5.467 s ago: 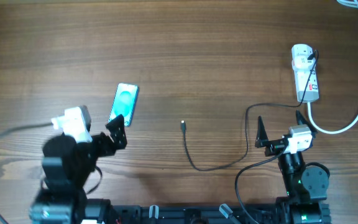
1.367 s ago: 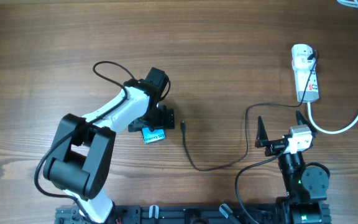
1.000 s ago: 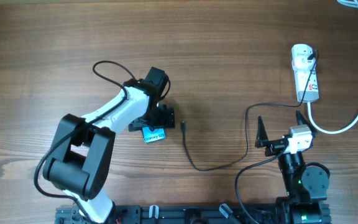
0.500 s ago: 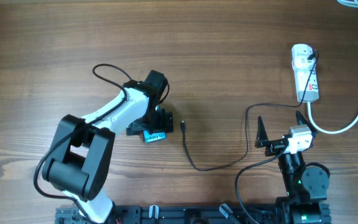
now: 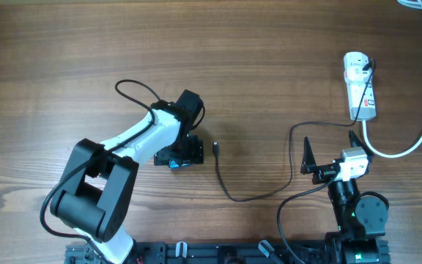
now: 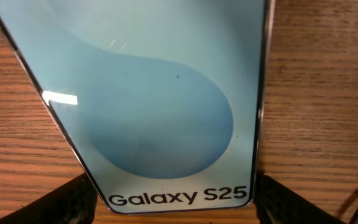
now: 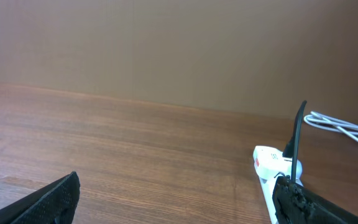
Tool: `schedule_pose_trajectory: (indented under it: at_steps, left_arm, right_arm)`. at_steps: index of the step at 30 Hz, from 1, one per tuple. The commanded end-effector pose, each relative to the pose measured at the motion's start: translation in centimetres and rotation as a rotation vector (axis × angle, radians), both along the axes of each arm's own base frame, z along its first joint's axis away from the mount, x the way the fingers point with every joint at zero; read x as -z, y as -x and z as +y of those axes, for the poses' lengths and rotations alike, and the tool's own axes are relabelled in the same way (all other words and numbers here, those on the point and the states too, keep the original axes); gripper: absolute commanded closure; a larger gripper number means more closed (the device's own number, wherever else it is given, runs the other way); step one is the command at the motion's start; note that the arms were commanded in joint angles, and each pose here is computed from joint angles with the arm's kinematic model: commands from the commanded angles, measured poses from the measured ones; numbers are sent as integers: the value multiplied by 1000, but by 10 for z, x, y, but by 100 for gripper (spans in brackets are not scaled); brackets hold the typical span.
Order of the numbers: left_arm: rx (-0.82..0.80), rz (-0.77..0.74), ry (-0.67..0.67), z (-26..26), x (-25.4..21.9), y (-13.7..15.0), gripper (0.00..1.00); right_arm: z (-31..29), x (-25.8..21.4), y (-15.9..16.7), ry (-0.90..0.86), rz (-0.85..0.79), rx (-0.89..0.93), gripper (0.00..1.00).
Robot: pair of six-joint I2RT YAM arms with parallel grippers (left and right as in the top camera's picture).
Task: Plug charger to phone and switch on socket
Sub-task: 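Close the left gripper on the phone's long edges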
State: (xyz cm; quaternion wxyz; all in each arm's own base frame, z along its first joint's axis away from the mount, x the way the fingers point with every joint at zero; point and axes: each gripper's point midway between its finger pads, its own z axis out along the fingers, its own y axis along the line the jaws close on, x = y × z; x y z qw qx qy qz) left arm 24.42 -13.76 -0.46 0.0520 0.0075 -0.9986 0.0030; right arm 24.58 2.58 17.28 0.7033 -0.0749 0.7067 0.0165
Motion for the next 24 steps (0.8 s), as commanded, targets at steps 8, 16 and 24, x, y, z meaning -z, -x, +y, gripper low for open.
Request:
schedule_pose_trajectory:
  at_steps: [8,16,24]
  left_arm:
    - [-46,-50,-3,-3,4,-9,5]
    - [-81,-36,-17,0,3,-6,4]
    - [-151,-61,-26,0,4,-11,22]
  right_arm:
    - [-3,0,0,-11,0,17,1]
    - [-3,0,0,-11,0,17,0]
    - [-3,0,0,-11,0,17,0]
